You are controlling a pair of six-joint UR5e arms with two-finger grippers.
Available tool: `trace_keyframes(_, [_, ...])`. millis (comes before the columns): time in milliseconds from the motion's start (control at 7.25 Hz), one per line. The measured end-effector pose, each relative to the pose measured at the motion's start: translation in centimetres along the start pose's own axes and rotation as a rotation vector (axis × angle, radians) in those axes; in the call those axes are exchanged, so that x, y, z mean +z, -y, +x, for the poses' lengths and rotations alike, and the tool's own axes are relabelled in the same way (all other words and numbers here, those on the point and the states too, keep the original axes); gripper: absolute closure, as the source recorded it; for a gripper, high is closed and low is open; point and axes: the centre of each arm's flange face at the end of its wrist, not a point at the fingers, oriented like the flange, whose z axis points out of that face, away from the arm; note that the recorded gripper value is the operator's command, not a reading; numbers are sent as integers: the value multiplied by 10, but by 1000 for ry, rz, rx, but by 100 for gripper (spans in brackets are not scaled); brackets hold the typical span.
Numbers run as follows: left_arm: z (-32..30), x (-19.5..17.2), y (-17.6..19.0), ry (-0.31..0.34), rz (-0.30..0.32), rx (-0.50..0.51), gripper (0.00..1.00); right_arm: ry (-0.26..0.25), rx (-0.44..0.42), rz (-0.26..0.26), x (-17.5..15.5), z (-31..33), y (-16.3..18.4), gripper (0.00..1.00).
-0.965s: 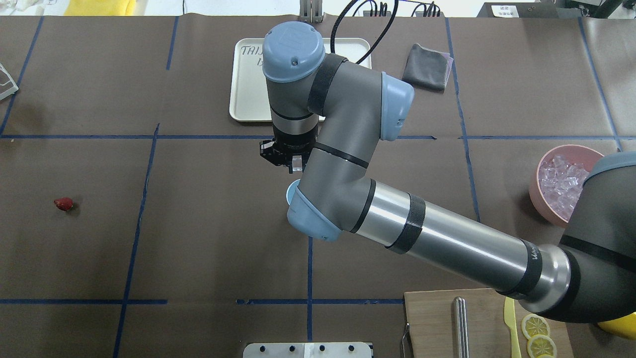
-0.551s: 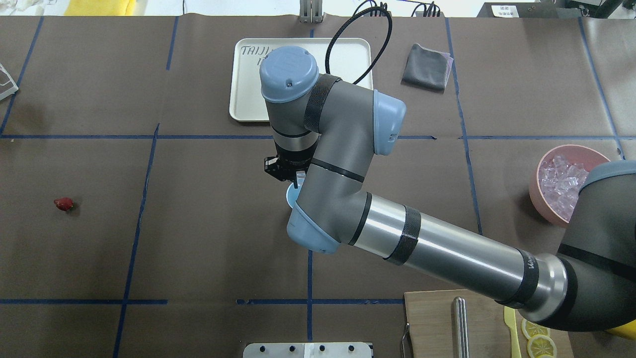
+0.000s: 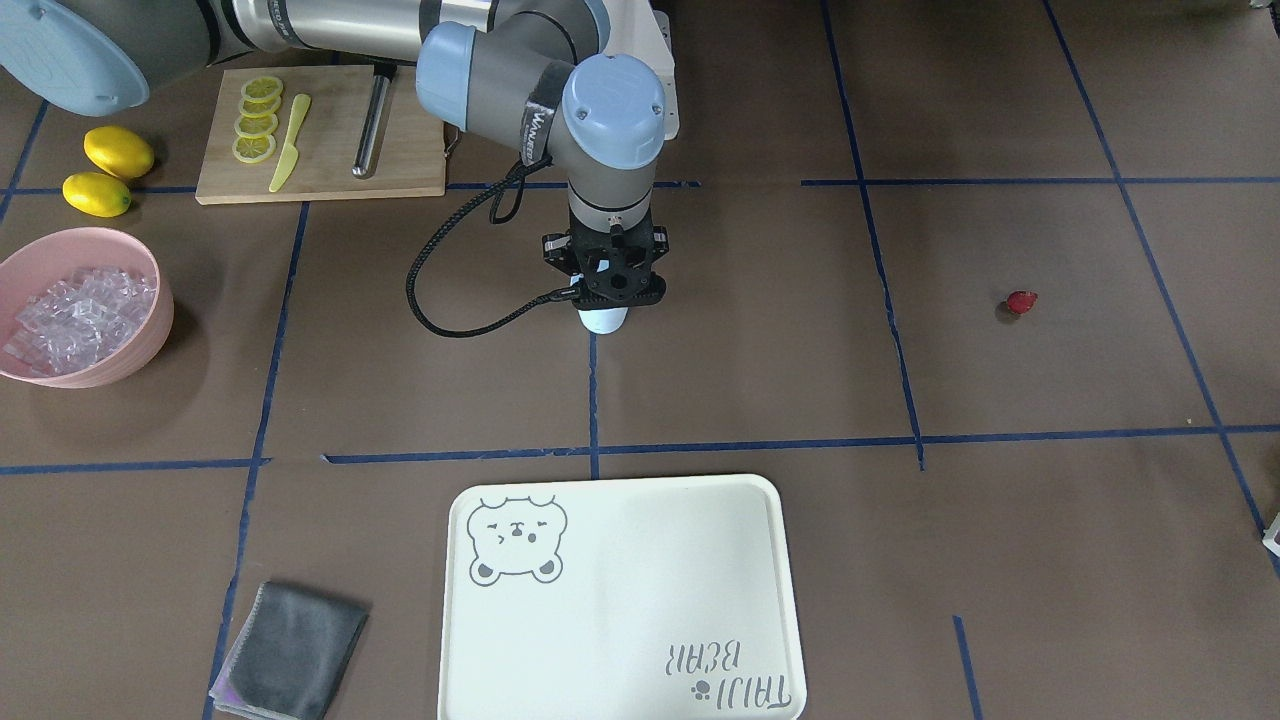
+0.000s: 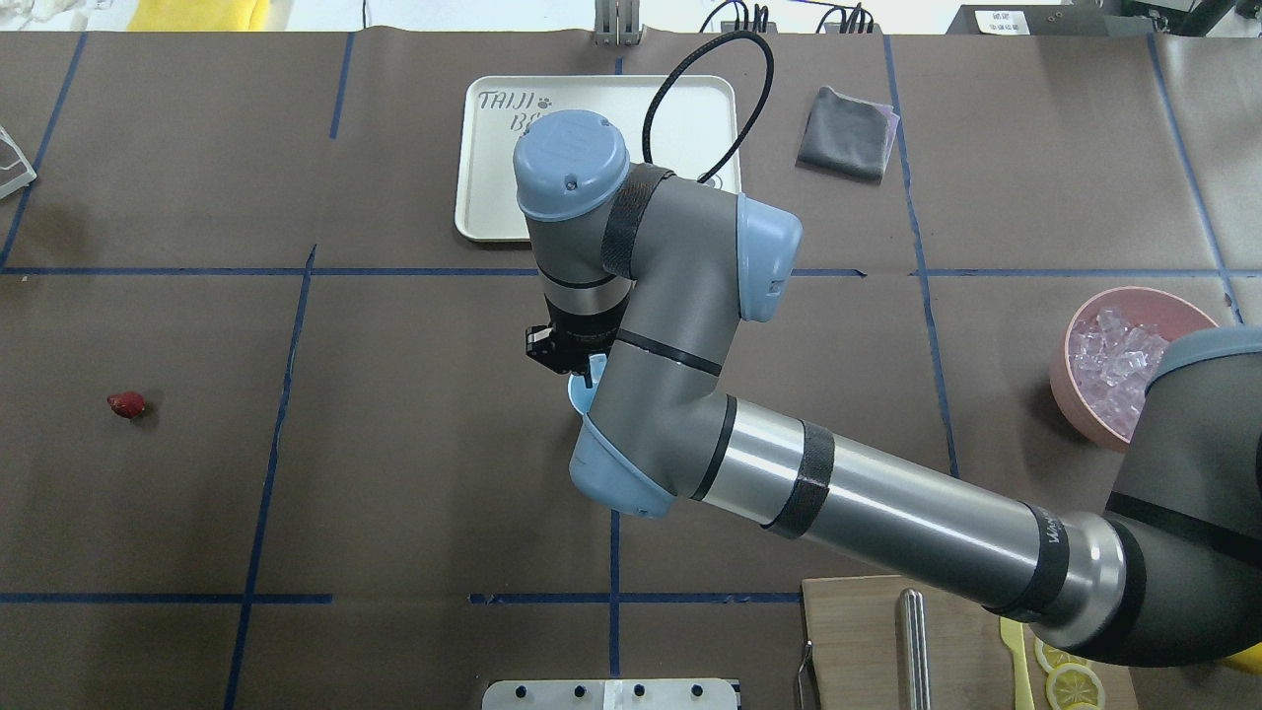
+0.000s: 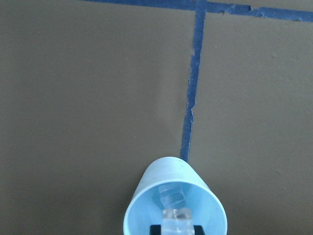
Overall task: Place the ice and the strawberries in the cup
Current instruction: 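Open the right gripper to drop the ice cube into the cup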
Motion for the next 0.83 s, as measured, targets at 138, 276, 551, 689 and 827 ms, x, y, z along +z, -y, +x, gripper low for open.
trace_keyframes(138, [0, 0, 0, 0, 0, 0, 0, 1, -1, -1, 0, 0, -1, 50])
trace_keyframes(276, [0, 0, 0, 0, 0, 0, 0, 1, 0, -2, 0, 0, -1, 18])
trace_keyframes(551, [0, -1, 0, 0, 1, 0, 0, 2, -2, -2, 0, 2, -2, 10])
trace_keyframes(689, [0, 0, 0, 0, 1, -1, 0, 5, -4, -1, -1, 2, -3, 9])
trace_keyframes(827, [0, 0, -1, 0, 0, -1, 0, 7, -5, 0, -2, 2, -4, 3])
